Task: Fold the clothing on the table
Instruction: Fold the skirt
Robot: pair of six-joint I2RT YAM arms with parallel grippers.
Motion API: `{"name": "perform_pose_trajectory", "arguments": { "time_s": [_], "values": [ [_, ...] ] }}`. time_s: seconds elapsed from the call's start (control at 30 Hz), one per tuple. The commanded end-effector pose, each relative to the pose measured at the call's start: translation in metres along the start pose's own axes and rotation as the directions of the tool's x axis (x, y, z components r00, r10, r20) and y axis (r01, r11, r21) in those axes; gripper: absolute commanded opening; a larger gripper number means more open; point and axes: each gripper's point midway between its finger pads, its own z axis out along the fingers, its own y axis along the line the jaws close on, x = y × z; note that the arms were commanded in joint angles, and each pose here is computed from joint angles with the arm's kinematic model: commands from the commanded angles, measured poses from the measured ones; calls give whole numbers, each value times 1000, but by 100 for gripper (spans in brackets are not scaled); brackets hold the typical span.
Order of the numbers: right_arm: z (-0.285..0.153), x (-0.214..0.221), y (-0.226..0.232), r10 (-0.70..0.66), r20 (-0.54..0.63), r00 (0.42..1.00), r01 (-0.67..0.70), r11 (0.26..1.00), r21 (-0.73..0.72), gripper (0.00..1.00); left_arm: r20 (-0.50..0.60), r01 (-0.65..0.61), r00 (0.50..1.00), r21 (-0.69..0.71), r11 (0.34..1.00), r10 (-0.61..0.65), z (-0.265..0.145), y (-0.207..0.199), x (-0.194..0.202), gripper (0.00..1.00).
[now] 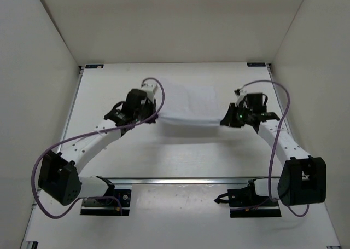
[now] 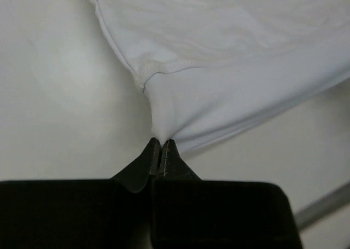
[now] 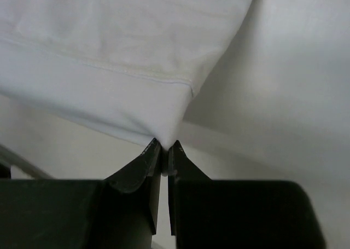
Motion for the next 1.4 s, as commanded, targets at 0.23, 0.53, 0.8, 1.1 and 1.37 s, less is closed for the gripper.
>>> {"name": "perform_pose_trajectory", "arguments": {
  "time_s": [0.23,0.53,0.8,1.1,1.37],
  "values": [
    [-26,118,38,104,-198,975,-120,991,-67,0,-263,248,938,57,967,-225,-59,-16,126,0],
    [29,22,9,93,-127,987,-104,991,-83,0,-295,239,924,-46,970,-241,27,32,60,0],
    [95,-46,-11,91,-129,987,-103,991,-91,38,-345,201,912,-94,975,-221,109,40,38,69],
    [90,-54,-25,53,-81,995,-56,998,-33,74,-273,185,939,-107,977,-208,115,50,12,99],
    [96,29,-34,136,-247,959,-142,990,-8,60,-277,164,943,-101,981,-186,105,35,61,58]
  ]
}}
